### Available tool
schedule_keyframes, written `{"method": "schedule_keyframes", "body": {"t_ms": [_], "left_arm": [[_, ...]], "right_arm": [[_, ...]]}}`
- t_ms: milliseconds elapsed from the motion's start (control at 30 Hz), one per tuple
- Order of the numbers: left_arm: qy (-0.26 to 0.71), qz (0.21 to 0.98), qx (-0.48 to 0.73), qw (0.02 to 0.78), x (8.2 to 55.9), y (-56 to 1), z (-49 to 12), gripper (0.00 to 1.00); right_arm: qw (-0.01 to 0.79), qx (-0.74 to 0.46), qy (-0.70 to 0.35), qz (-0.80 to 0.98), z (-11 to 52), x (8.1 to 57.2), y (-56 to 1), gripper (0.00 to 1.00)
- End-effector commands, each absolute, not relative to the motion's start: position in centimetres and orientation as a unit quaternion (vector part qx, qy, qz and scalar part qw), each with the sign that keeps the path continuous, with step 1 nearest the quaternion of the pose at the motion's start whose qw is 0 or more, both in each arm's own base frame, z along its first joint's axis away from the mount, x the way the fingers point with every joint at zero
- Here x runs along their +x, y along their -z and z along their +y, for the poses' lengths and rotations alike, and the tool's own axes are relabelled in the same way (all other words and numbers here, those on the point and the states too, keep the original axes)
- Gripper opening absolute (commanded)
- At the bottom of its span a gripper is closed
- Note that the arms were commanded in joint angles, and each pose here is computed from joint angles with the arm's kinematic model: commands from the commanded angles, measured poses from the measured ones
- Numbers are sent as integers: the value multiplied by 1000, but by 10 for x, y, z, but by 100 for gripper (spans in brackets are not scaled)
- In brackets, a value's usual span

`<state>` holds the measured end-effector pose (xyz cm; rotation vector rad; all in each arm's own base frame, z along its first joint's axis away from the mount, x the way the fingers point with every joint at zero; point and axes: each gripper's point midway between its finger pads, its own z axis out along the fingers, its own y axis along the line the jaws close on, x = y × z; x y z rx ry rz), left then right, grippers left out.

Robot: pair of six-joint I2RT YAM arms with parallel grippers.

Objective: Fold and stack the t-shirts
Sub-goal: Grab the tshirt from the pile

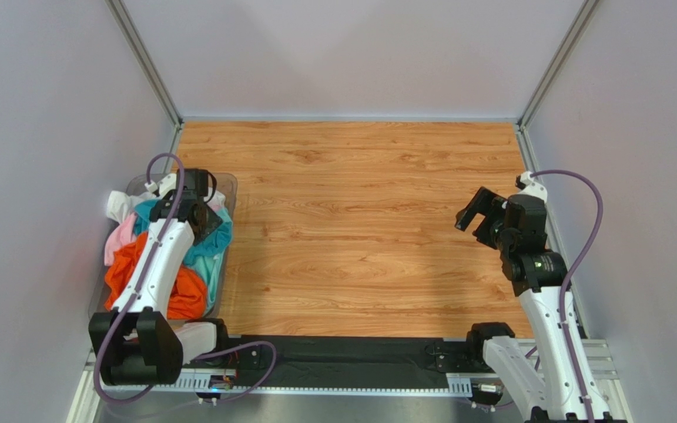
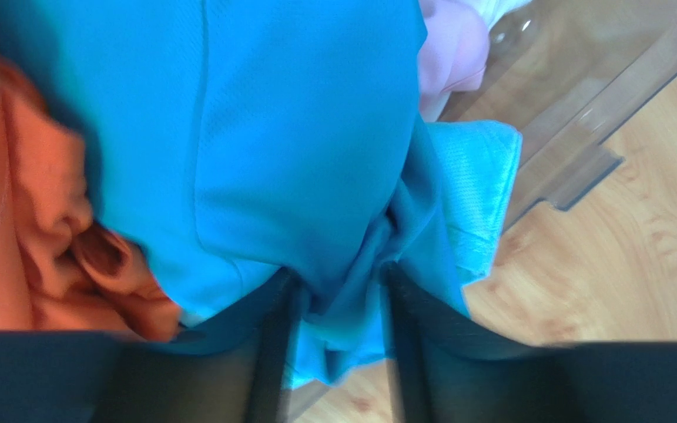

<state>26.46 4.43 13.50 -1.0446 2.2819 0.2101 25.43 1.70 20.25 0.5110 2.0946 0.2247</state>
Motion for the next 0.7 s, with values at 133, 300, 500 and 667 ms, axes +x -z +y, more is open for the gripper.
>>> {"method": "schedule_keyframes", "body": {"t_ms": [133, 300, 500, 667], "left_arm": [[-39, 869, -368, 328, 288, -148, 38, 0], [15, 849, -349, 397, 293, -197, 27, 0], [141, 807, -272, 505, 304, -310, -9, 0], [244, 745, -143, 604, 301, -426, -54, 0]], "right_arm": [[467, 190, -99, 858, 21, 256, -205, 99], [486, 189, -110, 846, 23, 250, -215, 99], [516, 189, -119, 827, 22, 243, -230, 100], [543, 196, -123, 807, 20, 236, -242, 100]]}}
